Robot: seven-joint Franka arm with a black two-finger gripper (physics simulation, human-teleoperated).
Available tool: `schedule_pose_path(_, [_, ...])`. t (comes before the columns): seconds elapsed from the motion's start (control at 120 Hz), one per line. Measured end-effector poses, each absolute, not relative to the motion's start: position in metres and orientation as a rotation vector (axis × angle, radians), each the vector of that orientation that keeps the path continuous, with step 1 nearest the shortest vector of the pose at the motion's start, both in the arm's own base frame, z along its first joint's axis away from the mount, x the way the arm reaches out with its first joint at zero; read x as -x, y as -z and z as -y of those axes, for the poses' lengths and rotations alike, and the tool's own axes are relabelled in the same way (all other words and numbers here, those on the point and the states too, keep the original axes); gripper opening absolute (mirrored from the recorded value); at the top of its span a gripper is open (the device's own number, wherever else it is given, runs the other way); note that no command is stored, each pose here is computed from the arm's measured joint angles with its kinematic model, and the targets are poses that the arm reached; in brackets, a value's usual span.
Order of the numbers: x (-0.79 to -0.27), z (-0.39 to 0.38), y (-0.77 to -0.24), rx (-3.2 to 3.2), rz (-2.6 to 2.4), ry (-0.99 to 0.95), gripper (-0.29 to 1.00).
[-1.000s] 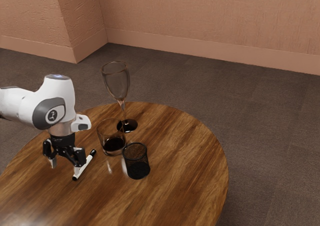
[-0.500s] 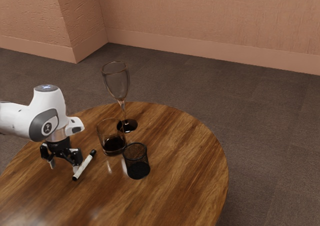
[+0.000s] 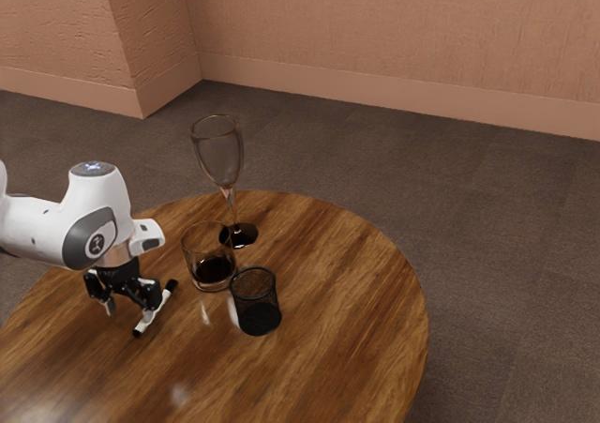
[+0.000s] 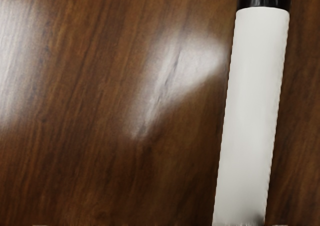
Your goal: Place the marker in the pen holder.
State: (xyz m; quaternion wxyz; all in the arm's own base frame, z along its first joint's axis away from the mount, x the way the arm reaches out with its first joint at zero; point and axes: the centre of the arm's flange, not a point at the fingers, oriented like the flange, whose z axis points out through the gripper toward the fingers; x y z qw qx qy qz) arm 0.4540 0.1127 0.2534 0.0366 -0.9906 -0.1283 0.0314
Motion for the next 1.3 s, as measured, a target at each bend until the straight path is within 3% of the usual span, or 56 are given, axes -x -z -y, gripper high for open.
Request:
schedule_pose_path(0.467, [-0.453,-0.113,-0.249,3.053,0.442,-0.103,0.02])
schedule_pose_path(0.758, [-0.453,-0.117,-0.248,3.053,0.479,-0.104,-0.08])
schedule_pose_path(0.917, [-0.464,-0.118,-0.352,3.084,0.448,0.096,-0.08])
schedule_pose_path(1.033, [-0.471,-0.138,-0.421,3.046,0.439,0.12,-0.08])
schedule_pose_path(1.125, [-0.481,-0.127,-0.464,3.009,0.365,0.048,-0.08])
schedule_pose_path(1.3, [-0.511,-0.047,-0.497,2.913,0.098,-0.183,-0.08])
